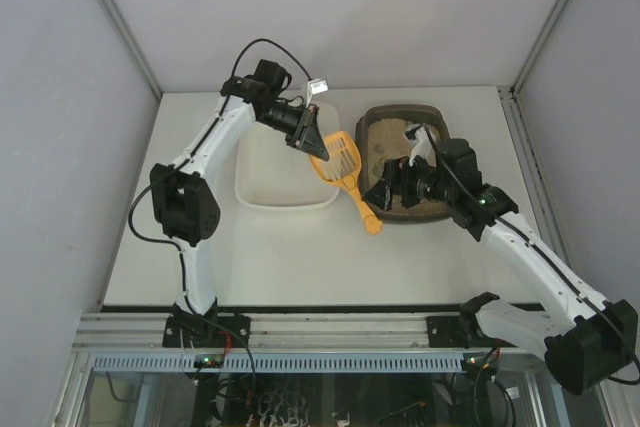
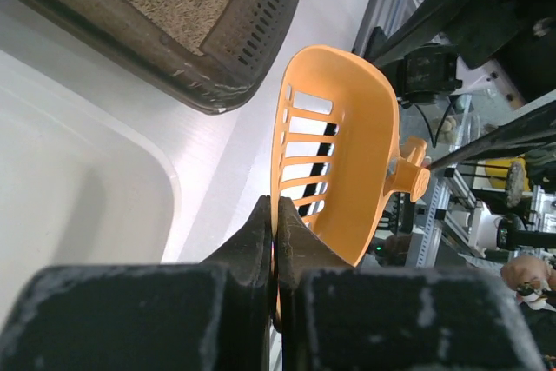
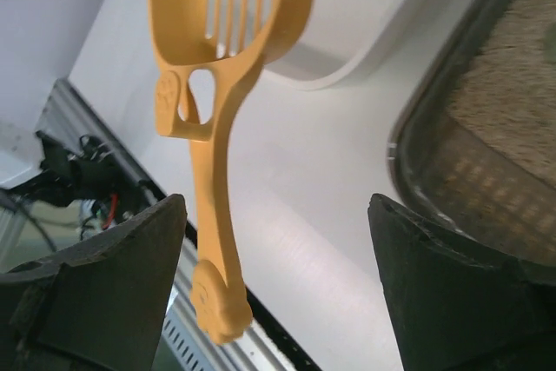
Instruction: Clean the litter box
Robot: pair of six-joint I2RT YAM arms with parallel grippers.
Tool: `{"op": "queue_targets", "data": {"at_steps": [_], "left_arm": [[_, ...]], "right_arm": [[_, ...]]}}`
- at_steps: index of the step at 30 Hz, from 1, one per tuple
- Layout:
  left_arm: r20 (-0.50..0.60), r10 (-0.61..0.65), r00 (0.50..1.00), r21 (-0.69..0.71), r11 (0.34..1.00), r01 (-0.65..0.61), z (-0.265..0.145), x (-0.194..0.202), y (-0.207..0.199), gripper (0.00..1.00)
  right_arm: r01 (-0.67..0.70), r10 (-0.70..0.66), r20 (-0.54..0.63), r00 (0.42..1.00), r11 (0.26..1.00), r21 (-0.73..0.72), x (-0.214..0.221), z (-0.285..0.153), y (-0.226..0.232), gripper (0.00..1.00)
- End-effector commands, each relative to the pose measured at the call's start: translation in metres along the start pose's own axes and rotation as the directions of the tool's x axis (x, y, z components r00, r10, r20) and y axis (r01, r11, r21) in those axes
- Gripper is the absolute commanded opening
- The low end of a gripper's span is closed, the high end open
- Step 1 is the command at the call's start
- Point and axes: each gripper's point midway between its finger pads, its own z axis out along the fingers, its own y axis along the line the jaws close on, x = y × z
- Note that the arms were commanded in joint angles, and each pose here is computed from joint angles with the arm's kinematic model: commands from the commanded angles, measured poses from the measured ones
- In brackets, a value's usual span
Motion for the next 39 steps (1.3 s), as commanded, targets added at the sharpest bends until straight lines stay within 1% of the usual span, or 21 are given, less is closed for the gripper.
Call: {"op": "queue_targets", "data": {"at_steps": [1, 4, 6, 9, 13, 14, 19, 24, 25, 28, 33, 36, 39], "left_arm": [[0.059, 0.062, 0.996, 0.104, 0.992, -0.068, -0.013, -0.012, -0.042, 0.00], [0.074, 0.072, 0.995, 0.097, 0.992, -0.079, -0.014, -0.017, -0.043, 0.00], [0.084, 0.084, 0.993, 0.082, 0.992, -0.091, -0.015, -0.020, -0.041, 0.00], [0.099, 0.094, 0.991, 0.082, 0.991, -0.102, -0.016, -0.023, -0.043, 0.00], [0.126, 0.104, 0.987, 0.080, 0.990, -0.115, -0.018, -0.031, -0.047, 0.00], [0.134, 0.107, 0.985, 0.076, 0.990, -0.118, -0.019, -0.033, -0.047, 0.00], [0.172, 0.144, 0.975, 0.049, 0.987, -0.154, -0.025, -0.046, -0.052, 0.00], [0.183, 0.144, 0.973, 0.060, 0.986, -0.157, -0.026, -0.052, -0.054, 0.00], [0.185, 0.145, 0.972, 0.055, 0.986, -0.158, -0.027, -0.053, -0.053, 0.00], [0.192, 0.147, 0.970, 0.045, 0.986, -0.159, -0.029, -0.056, -0.050, 0.00], [0.206, 0.152, 0.967, 0.030, 0.986, -0.161, -0.034, -0.060, -0.048, 0.00], [0.219, 0.156, 0.963, 0.022, 0.986, -0.165, -0.039, -0.065, -0.047, 0.00], [0.228, 0.154, 0.961, 0.026, 0.986, -0.164, -0.043, -0.069, -0.049, 0.00]], "right_arm": [[-0.005, 0.001, -0.019, 1.000, 0.978, -0.208, -0.003, 0.014, 0.041, 0.83], [-0.018, 0.010, -0.031, 0.999, 0.961, -0.278, -0.003, 0.022, 0.057, 0.78], [-0.038, 0.029, -0.035, 0.999, 0.952, -0.305, -0.005, 0.025, 0.063, 0.73], [-0.051, 0.038, -0.047, 0.998, 0.946, -0.321, -0.004, 0.031, 0.065, 0.59], [-0.071, 0.049, -0.071, 0.996, 0.938, -0.339, 0.001, 0.039, 0.068, 0.38], [-0.074, 0.052, -0.073, 0.996, 0.935, -0.345, 0.002, 0.039, 0.068, 0.36], [-0.082, 0.058, -0.081, 0.995, 0.936, -0.342, 0.006, 0.039, 0.066, 0.38], [-0.089, 0.066, -0.078, 0.995, 0.936, -0.339, 0.007, 0.038, 0.064, 0.35], [-0.090, 0.067, -0.082, 0.994, 0.936, -0.339, 0.008, 0.038, 0.063, 0.37], [-0.092, 0.067, -0.087, 0.994, 0.939, -0.332, 0.010, 0.037, 0.061, 0.49], [-0.093, 0.071, -0.080, 0.994, 0.940, -0.327, 0.011, 0.031, 0.056, 0.55], [-0.093, 0.071, -0.080, 0.994, 0.945, -0.314, 0.011, 0.029, 0.052, 0.56], [-0.092, 0.070, -0.080, 0.994, 0.947, -0.308, 0.012, 0.029, 0.049, 0.50]]}}
